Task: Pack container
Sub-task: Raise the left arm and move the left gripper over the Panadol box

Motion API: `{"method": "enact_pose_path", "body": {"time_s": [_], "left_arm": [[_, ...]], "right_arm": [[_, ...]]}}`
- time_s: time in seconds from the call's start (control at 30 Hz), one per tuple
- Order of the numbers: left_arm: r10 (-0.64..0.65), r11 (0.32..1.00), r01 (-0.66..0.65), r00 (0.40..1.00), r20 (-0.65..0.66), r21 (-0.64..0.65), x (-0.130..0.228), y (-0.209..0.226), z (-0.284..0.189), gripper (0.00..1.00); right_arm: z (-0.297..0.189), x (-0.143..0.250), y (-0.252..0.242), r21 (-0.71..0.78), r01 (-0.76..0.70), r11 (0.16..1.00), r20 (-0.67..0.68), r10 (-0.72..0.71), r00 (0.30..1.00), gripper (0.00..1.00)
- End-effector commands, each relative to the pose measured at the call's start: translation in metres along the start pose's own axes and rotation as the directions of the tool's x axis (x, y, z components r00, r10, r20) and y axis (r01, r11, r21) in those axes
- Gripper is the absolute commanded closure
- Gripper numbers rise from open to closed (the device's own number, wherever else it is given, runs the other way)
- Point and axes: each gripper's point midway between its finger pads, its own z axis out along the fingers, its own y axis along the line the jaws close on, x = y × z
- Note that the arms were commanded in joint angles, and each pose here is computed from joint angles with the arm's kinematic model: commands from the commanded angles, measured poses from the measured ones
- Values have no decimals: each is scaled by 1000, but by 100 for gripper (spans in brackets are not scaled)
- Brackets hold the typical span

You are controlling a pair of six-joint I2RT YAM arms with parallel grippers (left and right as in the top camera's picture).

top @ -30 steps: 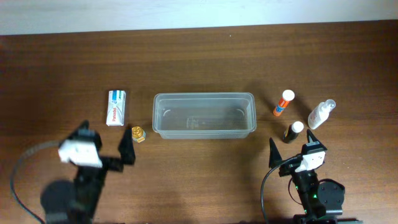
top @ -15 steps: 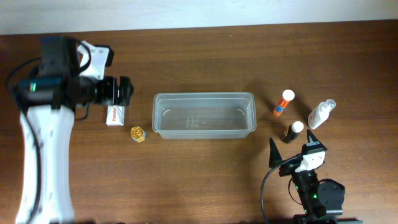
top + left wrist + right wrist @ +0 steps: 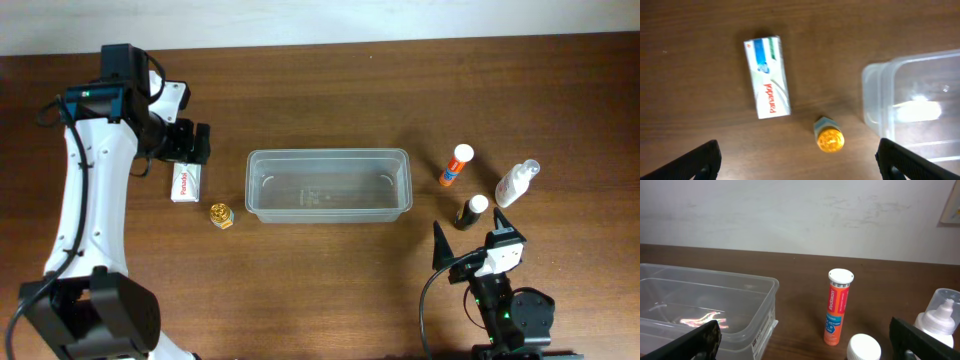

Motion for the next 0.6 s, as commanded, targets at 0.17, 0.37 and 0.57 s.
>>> {"method": "enact_pose_path", "body": {"time_s": [0.17,0.37,0.57], "left_arm": [[-1,999,-1,997,-77,-33,1,14,32,0],[-16,999,10,990,-143,-40,6,22,64,0],[-37,999,30,981,-191,-43,12,33,91,0]], "right_arm": [[0,2,-3,15,-3,1000,-4,3,1000,2],[0,2,-3,15,-3,1000,-4,3,1000,2],[0,2,-3,15,-3,1000,-4,3,1000,2]]}}
